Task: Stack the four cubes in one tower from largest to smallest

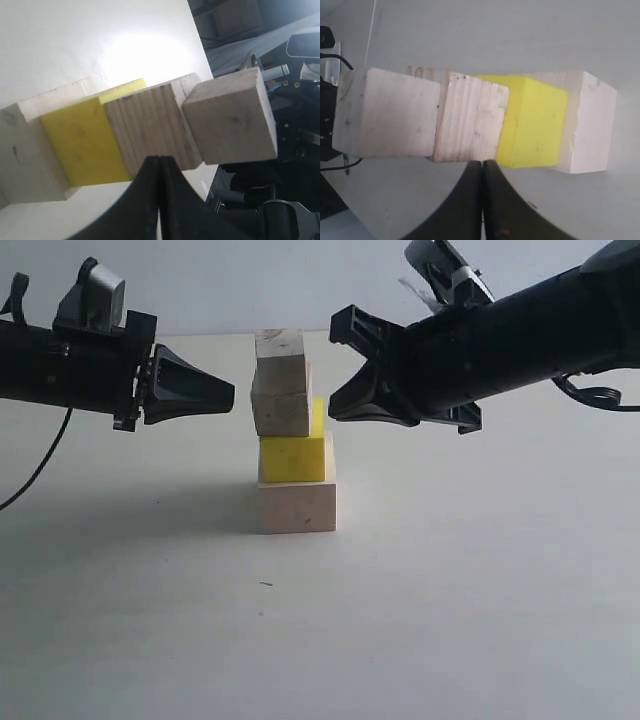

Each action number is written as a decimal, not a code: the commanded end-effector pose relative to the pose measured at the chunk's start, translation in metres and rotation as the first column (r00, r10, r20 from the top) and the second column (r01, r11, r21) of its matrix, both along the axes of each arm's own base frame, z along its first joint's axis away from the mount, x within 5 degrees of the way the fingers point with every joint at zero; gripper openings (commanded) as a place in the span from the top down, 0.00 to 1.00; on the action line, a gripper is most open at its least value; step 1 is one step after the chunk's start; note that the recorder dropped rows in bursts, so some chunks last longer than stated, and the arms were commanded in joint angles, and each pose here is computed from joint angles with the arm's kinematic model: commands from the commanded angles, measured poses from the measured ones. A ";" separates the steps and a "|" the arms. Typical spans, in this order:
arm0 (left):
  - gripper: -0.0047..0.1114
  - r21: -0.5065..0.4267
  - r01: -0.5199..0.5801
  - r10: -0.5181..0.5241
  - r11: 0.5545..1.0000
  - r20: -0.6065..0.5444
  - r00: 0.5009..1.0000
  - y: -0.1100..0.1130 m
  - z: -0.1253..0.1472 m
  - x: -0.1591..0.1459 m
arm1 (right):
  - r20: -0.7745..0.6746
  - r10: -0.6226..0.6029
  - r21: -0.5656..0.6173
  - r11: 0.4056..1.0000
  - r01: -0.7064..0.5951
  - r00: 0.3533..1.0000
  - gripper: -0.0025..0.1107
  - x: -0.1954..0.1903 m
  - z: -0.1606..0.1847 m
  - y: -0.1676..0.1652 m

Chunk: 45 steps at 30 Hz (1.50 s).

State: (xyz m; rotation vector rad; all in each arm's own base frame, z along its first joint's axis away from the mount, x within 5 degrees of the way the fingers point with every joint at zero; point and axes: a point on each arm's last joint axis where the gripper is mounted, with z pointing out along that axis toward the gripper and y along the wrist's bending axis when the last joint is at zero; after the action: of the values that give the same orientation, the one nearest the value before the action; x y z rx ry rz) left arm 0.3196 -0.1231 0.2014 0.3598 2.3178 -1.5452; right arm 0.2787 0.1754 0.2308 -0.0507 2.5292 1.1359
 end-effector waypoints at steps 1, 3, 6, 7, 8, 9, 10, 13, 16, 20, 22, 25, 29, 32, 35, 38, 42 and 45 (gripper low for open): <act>0.96 -0.016 -0.023 0.023 1.000 0.000 1.000 -0.001 0.000 0.001 | -0.003 0.012 0.008 1.000 -0.011 1.000 0.98 0.000 0.000 -0.001; 0.96 -0.017 -0.025 0.025 1.000 0.000 1.000 -0.001 0.000 0.001 | -0.010 0.016 0.016 1.000 -0.016 1.000 0.98 -0.001 0.000 0.000; 0.96 -0.020 -0.011 0.011 1.000 0.000 1.000 -0.005 0.001 0.000 | -0.005 0.041 0.026 0.999 -0.041 0.999 0.98 -0.002 0.001 0.001; 0.96 -0.020 -0.002 0.002 1.000 0.000 1.000 -0.008 0.001 -0.001 | -0.006 0.045 0.027 0.999 -0.045 0.999 0.98 -0.003 0.001 0.001; 0.96 -0.016 0.002 -0.002 1.000 0.001 1.000 -0.010 0.000 -0.002 | -0.007 0.047 0.027 0.999 -0.046 0.999 0.98 -0.003 0.001 0.001; 0.96 -0.010 0.007 -0.007 1.000 0.002 1.000 -0.014 0.000 -0.003 | -0.007 0.047 0.028 0.999 -0.047 0.999 0.98 -0.003 0.001 0.001; 0.96 0.000 0.007 -0.007 1.000 0.005 1.000 -0.016 -0.001 -0.003 | -0.008 0.049 0.028 0.998 -0.049 0.999 0.98 -0.003 0.001 0.001; 0.96 0.042 -0.031 0.030 0.999 0.018 0.999 -0.018 -0.004 0.000 | -0.014 0.059 0.033 0.998 -0.059 0.998 0.98 -0.004 0.001 0.002; 0.96 0.039 -0.044 0.044 0.998 0.018 0.999 -0.016 -0.004 0.001 | -0.009 0.084 0.035 0.996 -0.084 0.996 0.98 -0.006 0.002 0.002; 0.96 0.044 -0.053 0.052 0.998 0.019 0.998 -0.015 -0.004 0.002 | -0.006 0.088 0.033 0.996 -0.088 0.996 0.98 -0.006 0.002 0.003; 0.96 0.047 -0.056 0.054 0.997 0.022 0.998 -0.015 -0.005 0.002 | -0.006 0.088 0.033 0.996 -0.088 0.996 0.98 -0.006 0.002 0.003; 0.96 0.047 -0.054 0.053 0.997 0.026 0.998 -0.015 -0.005 0.002 | 0.007 0.095 0.033 0.995 -0.095 0.995 0.98 -0.006 0.002 0.003; 0.96 0.046 -0.051 0.050 0.998 0.026 0.998 -0.015 -0.005 0.002 | 0.009 0.103 0.033 0.994 -0.103 0.995 0.98 -0.006 0.002 0.003; 0.96 0.042 -0.048 0.047 0.998 0.025 0.999 -0.017 -0.004 0.001 | 0.008 0.104 0.034 0.994 -0.105 0.995 0.98 -0.006 0.002 0.003; 0.96 0.042 -0.048 0.047 0.998 0.025 0.999 -0.017 -0.004 0.001 | 0.008 0.104 0.034 0.994 -0.105 0.995 0.98 -0.006 0.002 0.003; 0.96 0.042 -0.048 0.047 0.998 0.025 0.999 -0.017 -0.004 0.001 | 0.012 0.107 0.033 0.994 -0.107 0.994 0.98 -0.006 0.002 0.003; 0.96 0.034 -0.040 0.039 0.999 0.022 0.999 -0.017 -0.004 0.000 | 0.016 0.111 0.030 0.993 -0.111 0.994 0.98 -0.006 0.002 0.003; 0.96 0.038 -0.035 0.034 0.999 0.023 0.999 -0.018 -0.004 0.000 | 0.016 0.112 0.031 0.993 -0.113 0.994 0.98 -0.006 0.002 0.003</act>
State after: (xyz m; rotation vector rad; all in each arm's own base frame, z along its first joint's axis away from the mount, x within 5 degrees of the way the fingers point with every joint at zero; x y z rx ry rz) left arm 0.3210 -0.1388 0.1975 0.3369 2.3349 -1.4582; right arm 0.2718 0.1797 0.2330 -0.1913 2.5262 1.2078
